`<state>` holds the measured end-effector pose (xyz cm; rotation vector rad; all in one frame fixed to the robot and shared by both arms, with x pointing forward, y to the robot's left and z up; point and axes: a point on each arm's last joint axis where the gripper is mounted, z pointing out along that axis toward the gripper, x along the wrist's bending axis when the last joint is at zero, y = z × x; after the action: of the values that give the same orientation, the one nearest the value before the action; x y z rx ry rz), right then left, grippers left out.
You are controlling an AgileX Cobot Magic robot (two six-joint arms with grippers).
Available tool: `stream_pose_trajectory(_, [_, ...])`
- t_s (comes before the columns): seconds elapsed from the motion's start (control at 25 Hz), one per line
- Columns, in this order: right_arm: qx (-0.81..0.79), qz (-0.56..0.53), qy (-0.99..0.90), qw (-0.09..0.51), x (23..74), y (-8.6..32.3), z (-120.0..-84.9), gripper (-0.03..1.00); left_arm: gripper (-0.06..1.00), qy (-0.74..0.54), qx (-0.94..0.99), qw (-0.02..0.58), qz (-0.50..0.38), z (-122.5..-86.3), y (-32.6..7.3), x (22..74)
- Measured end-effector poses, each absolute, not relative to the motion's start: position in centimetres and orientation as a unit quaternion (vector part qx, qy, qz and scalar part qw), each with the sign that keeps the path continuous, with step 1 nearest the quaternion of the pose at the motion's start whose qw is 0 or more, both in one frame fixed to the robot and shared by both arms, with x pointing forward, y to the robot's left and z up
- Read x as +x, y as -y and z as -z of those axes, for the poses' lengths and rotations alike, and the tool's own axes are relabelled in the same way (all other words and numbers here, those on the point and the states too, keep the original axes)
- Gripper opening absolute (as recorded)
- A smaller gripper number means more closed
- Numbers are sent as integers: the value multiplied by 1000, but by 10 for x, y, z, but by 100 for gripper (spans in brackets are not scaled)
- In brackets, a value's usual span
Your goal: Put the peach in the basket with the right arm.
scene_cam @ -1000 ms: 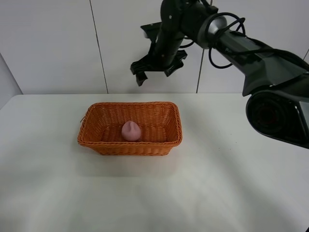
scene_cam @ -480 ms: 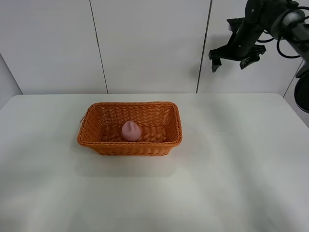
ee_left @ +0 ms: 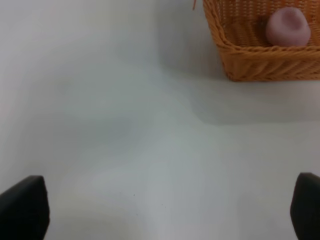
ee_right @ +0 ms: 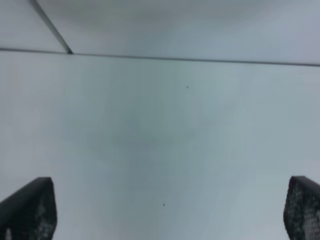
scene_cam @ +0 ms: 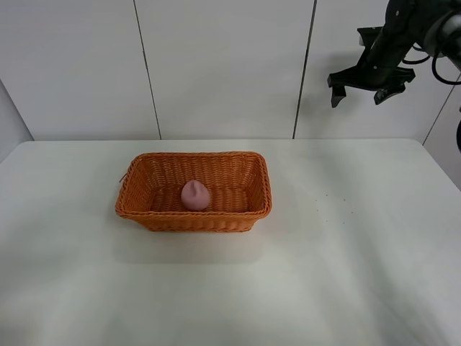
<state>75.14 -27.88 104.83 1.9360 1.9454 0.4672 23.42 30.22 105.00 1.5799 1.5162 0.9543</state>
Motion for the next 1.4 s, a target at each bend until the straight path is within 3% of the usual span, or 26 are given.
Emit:
stream_pose_trajectory(0.4, [693, -116, -699, 132, 668, 283, -1078, 70, 99, -590, 615, 368, -372, -1050, -302, 234])
stream_pose_trajectory(0.64, [688, -90, -711, 112, 567, 287, -1095, 70, 99, -590, 615, 368, -372, -1050, -302, 234])
stream_pose_trajectory(0.88, [676, -74, -726, 101, 457, 292, -1084, 70, 99, -590, 615, 368, -372, -1050, -302, 234])
stream_pose_trajectory(1.4, [645, -248, -681, 244, 298, 297, -1042, 70, 99, -590, 615, 368, -372, -1050, -302, 234])
